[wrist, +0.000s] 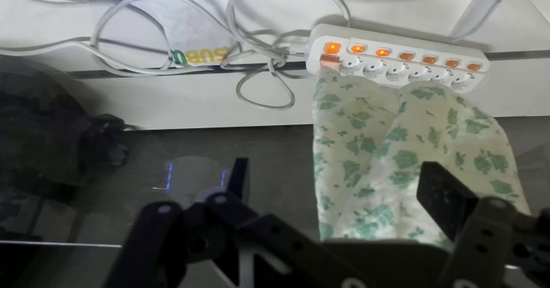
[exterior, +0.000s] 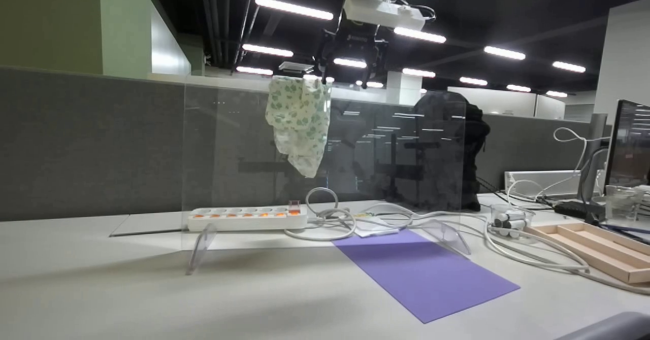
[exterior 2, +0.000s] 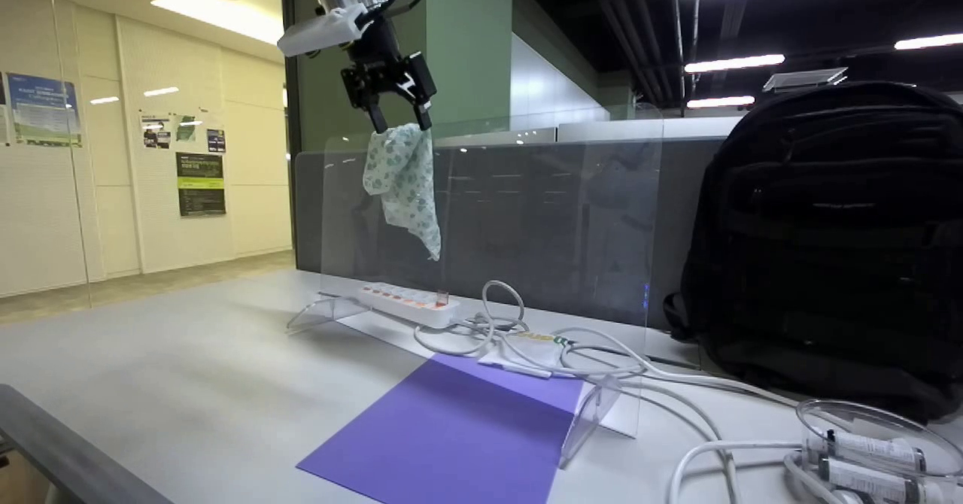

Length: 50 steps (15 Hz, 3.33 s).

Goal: Put the cloth on the table

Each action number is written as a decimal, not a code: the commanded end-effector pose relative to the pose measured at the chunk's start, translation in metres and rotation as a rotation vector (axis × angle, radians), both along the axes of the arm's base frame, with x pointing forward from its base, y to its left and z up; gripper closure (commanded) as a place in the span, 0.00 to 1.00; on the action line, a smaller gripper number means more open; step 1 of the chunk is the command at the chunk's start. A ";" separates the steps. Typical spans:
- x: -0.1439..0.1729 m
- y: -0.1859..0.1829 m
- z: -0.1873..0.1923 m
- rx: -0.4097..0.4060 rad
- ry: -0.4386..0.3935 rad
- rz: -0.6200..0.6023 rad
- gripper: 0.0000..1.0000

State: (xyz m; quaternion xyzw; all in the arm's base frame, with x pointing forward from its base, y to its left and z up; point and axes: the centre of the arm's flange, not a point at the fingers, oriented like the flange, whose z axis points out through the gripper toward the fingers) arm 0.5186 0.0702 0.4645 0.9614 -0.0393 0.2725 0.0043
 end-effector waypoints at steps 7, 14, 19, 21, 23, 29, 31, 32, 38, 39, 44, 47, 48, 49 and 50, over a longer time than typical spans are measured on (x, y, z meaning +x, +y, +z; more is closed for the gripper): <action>0.036 0.031 -0.016 0.026 -0.024 0.056 0.00; 0.045 0.038 -0.018 0.056 -0.041 0.068 0.54; 0.042 0.039 -0.017 0.065 -0.031 0.071 0.88; 0.039 0.039 -0.018 0.070 -0.018 0.072 0.98; 0.036 0.040 -0.022 0.079 0.014 0.075 1.00; 0.007 0.058 -0.062 0.044 0.200 0.117 1.00; -0.007 0.062 -0.082 0.030 0.289 0.120 1.00; -0.014 0.063 -0.093 0.024 0.334 0.118 1.00; -0.040 0.040 -0.146 0.000 0.511 0.028 1.00; -0.039 0.033 -0.146 0.010 0.515 0.004 1.00; -0.032 -0.001 -0.147 0.044 0.526 -0.093 1.00; -0.028 -0.017 -0.146 0.075 0.533 -0.132 0.96; -0.028 -0.021 -0.146 0.080 0.540 -0.140 0.73; -0.029 -0.023 -0.147 0.085 0.544 -0.139 0.71; -0.030 -0.025 -0.147 0.089 0.547 -0.142 0.70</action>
